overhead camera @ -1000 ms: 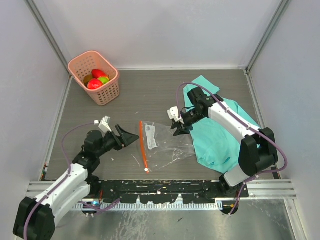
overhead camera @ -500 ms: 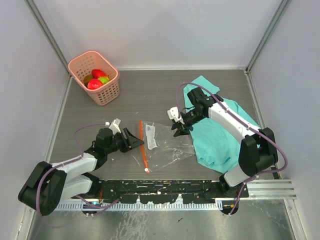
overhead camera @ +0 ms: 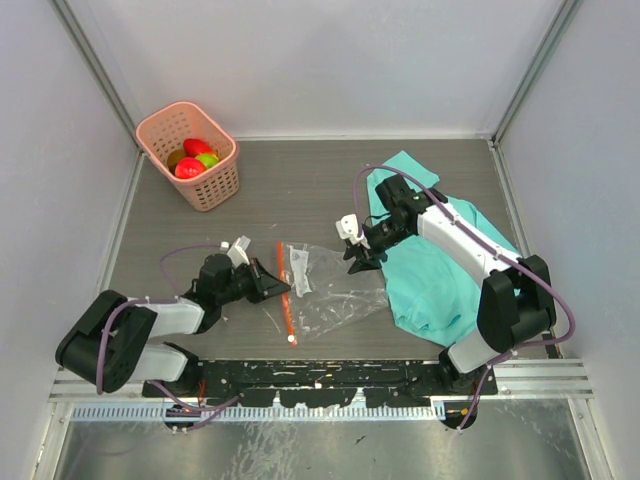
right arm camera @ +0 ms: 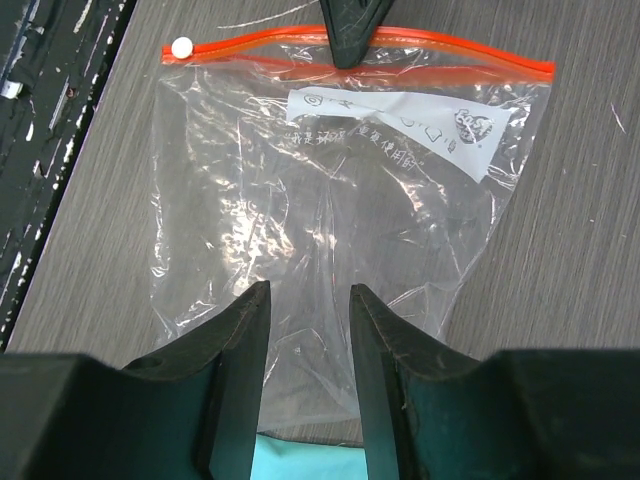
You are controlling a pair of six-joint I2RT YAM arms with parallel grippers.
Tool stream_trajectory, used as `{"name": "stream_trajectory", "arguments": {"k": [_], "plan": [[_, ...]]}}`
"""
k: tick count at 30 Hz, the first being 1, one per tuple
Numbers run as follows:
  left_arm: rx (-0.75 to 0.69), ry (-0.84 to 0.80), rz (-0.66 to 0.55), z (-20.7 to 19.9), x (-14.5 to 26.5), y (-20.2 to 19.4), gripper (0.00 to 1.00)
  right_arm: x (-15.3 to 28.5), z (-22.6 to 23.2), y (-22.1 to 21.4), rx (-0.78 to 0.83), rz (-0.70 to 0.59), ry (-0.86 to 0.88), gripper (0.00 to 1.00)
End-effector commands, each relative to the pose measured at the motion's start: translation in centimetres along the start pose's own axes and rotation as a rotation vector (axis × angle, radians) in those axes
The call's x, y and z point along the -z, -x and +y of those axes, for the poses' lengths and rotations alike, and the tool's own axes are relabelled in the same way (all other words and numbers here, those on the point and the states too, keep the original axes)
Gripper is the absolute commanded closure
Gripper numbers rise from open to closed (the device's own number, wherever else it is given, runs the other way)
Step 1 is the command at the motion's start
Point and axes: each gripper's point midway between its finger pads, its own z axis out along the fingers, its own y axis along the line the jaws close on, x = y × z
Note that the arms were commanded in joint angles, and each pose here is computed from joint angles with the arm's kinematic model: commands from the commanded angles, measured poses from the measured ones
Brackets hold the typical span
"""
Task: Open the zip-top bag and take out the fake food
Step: Move the zipper food storage bag to the center of the board.
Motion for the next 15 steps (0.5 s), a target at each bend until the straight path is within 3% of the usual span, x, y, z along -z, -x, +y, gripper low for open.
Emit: {"name": "stream_trajectory", "arguments": {"k": [1, 6, 15], "plan": [[-0.083, -0.092, -0.084, -2.8, 0.2, 2.1, 0.98, 0.9, -0.4, 1.4, 0.036, -0.032, -0.02, 0.57], [-0.064, 0.022, -0.187, -1.9, 2.7, 3.0, 1.0, 1.3, -0.4, 1.4, 0.035, -0.037, -0.029, 0.57], [-0.124, 0.206, -0.545, -2.6, 12.5, 7.0, 1.0, 1.4, -0.5, 1.3, 0.037, -0.039, -0.03, 0.57]]}}
